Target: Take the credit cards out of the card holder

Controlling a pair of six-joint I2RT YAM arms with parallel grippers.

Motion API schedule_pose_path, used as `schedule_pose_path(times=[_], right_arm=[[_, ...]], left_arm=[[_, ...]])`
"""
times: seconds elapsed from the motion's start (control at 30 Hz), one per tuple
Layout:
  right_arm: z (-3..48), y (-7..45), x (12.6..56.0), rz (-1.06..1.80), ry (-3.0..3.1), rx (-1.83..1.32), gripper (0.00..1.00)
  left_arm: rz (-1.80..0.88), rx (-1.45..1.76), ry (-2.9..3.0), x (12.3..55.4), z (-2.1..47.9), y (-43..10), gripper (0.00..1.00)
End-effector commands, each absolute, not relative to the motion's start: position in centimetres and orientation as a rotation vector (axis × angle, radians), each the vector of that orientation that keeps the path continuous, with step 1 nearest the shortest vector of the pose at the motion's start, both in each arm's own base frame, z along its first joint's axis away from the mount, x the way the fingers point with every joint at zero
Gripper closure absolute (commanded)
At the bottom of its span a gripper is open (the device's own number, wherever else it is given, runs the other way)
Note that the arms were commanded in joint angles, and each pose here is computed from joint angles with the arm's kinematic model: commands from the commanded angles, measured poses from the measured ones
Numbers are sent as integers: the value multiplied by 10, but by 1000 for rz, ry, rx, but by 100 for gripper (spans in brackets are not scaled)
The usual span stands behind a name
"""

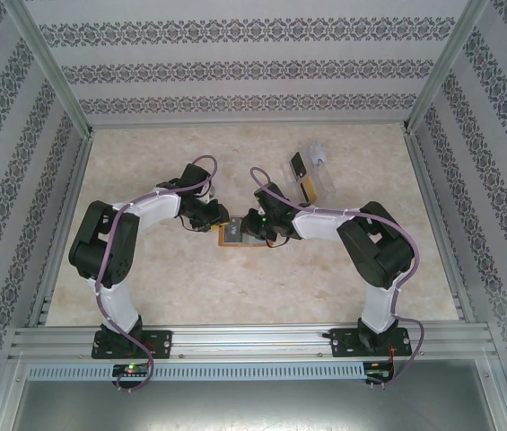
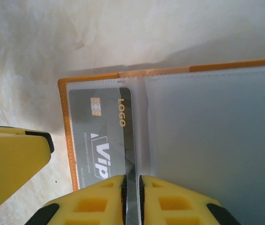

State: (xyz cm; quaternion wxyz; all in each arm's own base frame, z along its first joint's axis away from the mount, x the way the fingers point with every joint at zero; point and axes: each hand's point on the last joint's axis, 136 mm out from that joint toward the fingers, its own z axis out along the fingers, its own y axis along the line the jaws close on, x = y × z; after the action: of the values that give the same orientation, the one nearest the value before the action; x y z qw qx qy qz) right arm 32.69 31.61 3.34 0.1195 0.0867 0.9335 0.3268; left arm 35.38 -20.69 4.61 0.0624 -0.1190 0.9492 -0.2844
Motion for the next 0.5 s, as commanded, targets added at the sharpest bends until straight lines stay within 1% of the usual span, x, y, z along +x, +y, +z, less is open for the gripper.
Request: schedule_pose_path(times=[0.0, 0.13, 0.3, 0.47], right_arm=[[31, 316, 333, 941, 2728, 267, 82], [29, 315, 333, 930, 2732, 264, 82], [25, 313, 334, 913, 2738, 265, 82], [23, 313, 332, 913, 2745, 260, 82]], left_arm=[[-885, -327, 2854, 358, 47, -215, 74], [-894, -328, 2869, 356, 42, -216, 79], [-873, -333, 2883, 354, 36, -213, 83], [-801, -380, 2921, 351, 19, -206, 88]])
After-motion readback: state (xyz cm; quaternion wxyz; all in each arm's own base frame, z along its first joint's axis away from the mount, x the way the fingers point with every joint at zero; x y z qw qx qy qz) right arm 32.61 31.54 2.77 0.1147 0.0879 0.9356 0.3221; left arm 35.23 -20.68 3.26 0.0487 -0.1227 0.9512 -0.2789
